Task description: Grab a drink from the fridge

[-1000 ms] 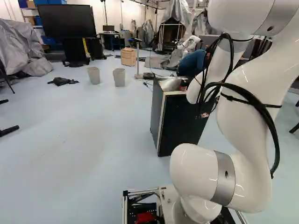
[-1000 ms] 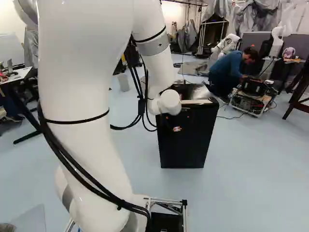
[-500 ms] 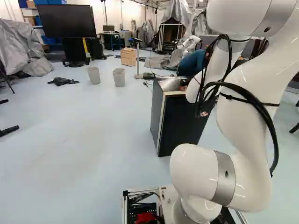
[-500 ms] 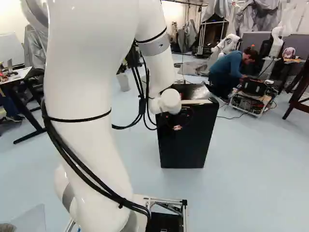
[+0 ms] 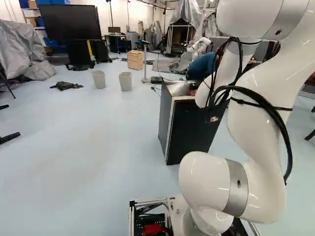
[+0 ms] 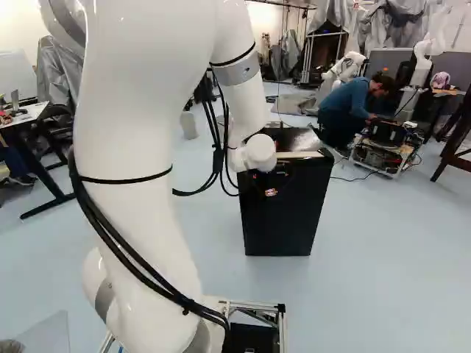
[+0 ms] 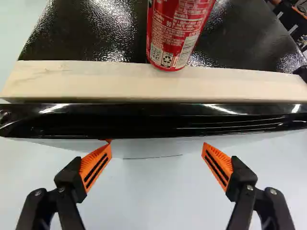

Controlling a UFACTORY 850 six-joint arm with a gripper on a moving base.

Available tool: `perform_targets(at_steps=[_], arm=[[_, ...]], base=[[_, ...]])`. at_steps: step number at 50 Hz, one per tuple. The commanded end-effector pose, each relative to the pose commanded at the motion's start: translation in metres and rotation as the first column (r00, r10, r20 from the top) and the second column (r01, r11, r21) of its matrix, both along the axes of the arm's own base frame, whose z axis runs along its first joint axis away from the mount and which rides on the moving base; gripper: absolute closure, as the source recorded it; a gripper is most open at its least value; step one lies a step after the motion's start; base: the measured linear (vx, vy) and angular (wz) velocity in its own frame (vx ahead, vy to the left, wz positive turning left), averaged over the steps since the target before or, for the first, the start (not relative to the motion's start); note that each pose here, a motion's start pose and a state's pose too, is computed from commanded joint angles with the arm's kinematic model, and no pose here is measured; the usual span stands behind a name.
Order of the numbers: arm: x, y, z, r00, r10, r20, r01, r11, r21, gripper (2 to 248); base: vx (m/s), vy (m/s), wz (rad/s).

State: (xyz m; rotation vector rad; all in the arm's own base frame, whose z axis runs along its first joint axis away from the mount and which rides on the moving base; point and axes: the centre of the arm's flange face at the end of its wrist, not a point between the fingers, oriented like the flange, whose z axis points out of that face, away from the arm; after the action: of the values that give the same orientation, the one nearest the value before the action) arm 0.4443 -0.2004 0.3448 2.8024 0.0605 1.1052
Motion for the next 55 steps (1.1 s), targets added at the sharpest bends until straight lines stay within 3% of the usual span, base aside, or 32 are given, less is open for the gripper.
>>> perform_targets(at_steps=[23,39,55], arm=[[-0.039,0.008,0.003,1.0,-0.021,0.002,0.021,1.0,0.01,3],[-0.062,0.017,0.013,0.99,-0.009,0.138,0.006,1.0,0.029,3],[-0.085,0.029,0.026,0.957,0.003,0.291,-0.016,0.999,0.041,3]], base=[[0.0,0.0,0.0],[0.0,0.0,0.0],[0.0,0.0,0.0]])
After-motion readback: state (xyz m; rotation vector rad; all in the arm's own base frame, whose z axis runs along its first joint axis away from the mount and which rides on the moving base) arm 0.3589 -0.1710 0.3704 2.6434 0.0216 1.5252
